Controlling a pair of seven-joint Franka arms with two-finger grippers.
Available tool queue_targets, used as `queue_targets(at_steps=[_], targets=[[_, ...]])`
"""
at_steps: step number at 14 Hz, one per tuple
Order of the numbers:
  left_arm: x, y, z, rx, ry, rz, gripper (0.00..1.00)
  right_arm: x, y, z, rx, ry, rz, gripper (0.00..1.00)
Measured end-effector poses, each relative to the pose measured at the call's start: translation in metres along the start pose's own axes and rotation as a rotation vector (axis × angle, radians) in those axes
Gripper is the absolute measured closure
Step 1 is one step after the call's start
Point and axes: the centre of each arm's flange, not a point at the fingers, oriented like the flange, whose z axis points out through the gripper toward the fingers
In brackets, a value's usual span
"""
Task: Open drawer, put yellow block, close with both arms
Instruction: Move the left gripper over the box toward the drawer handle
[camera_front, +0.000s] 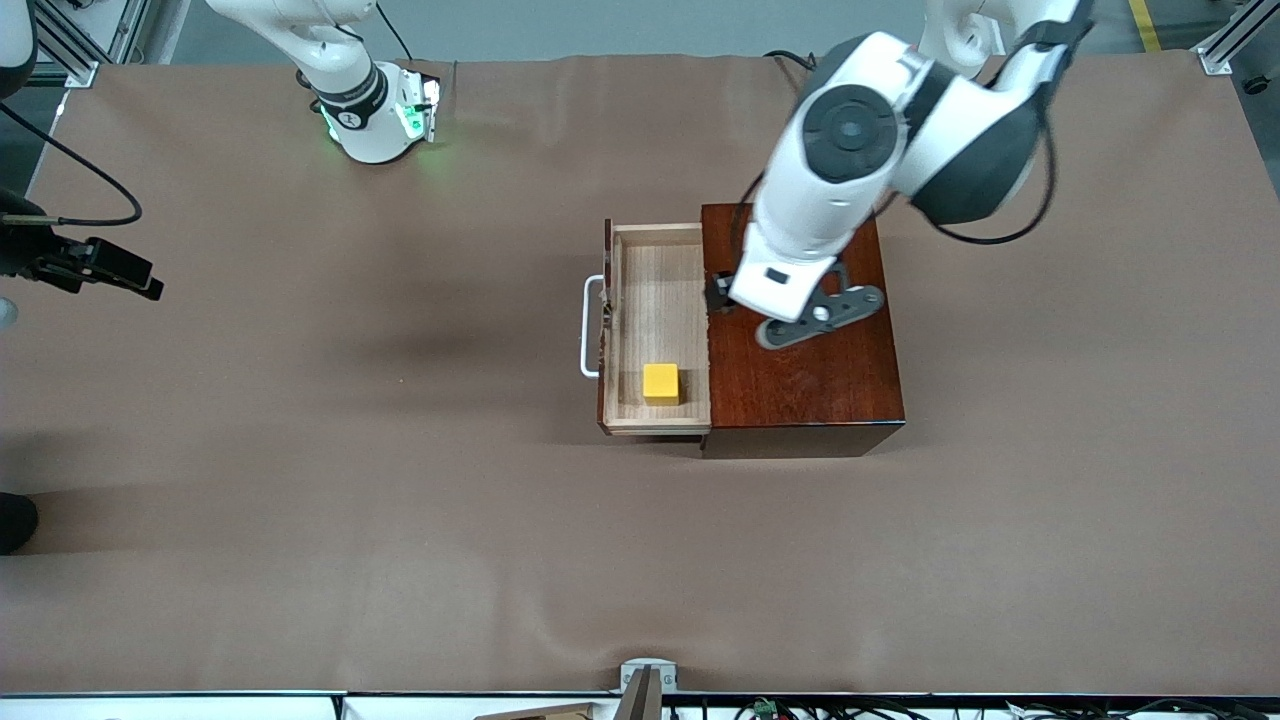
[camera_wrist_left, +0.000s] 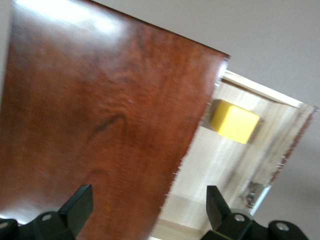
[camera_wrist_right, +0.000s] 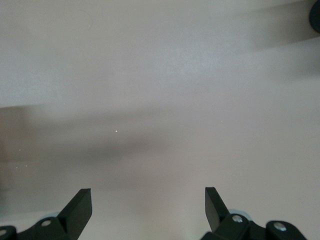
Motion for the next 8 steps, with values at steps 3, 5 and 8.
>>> queue_targets(at_steps=[3, 5, 8], targets=[[-0.023, 0.039, 0.019, -0.05, 0.017, -0.048, 0.0, -0.002, -0.003, 0.001, -0.002, -0.017, -0.007, 0.0], [-0.041, 0.065, 0.032, -0.109, 0.032, -0.116, 0.0, -0.002, -0.004, 0.001, -0.002, -0.016, -0.01, 0.0], [-0.075, 0.098, 0.057, -0.158, 0.029, -0.213, 0.0, -0.003, -0.004, -0.001, -0.002, -0.009, -0.009, 0.0]])
